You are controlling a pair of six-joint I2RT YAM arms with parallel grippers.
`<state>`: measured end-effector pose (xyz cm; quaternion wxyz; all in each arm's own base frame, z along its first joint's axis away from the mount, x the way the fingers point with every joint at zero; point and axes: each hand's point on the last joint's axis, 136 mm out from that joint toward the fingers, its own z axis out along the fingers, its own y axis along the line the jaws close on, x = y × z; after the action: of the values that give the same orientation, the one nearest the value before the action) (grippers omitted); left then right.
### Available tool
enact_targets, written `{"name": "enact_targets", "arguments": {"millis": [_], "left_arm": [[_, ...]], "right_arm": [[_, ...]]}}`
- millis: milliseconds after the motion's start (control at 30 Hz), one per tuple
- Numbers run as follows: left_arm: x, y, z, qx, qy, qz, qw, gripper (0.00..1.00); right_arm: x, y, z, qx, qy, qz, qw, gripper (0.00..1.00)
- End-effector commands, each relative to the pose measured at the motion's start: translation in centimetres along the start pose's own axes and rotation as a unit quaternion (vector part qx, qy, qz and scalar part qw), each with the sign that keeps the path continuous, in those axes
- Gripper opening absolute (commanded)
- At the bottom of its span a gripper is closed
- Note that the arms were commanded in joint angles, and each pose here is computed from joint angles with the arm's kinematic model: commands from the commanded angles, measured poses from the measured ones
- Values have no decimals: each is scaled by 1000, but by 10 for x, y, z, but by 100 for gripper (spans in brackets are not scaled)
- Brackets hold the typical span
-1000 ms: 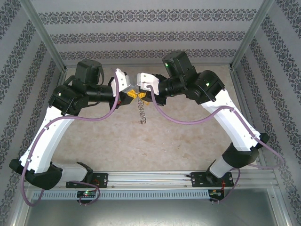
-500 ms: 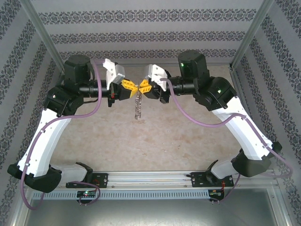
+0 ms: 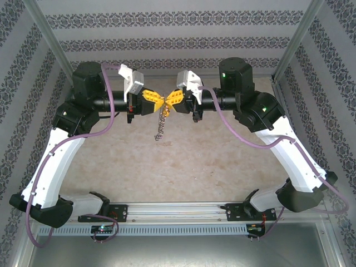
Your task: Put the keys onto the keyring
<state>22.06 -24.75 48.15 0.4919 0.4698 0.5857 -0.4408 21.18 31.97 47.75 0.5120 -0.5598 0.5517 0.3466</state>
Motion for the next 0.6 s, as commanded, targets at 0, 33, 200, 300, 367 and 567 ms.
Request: {"name": "enact_targets", "arguments": {"millis": [0,33,200,300,367,567], "left_arm": [[-13,-19,-4,37,-22,26,999,0],[-12,-19,-4,37,-20,26,999,0],[-12,-19,-4,36,-19,27,999,0],[-11,-18,-3,38,-18,26,999,0],[-9,-18,-3,38,-16,25,999,0],[-4,-16,-2,34,-8,22,999,0]], "right_arm": [[2,-6,7,0,-7,10,1000,0],[3,-6,8,0,-8,11,1000,2],[2,-9,9,6,-17,13,1000,9],[1,-10,11,3,-19,14,1000,9],[1,-10,11,3,-20,15,1000,11],[1,-11,12,4,-21,15,1000,9]]}}
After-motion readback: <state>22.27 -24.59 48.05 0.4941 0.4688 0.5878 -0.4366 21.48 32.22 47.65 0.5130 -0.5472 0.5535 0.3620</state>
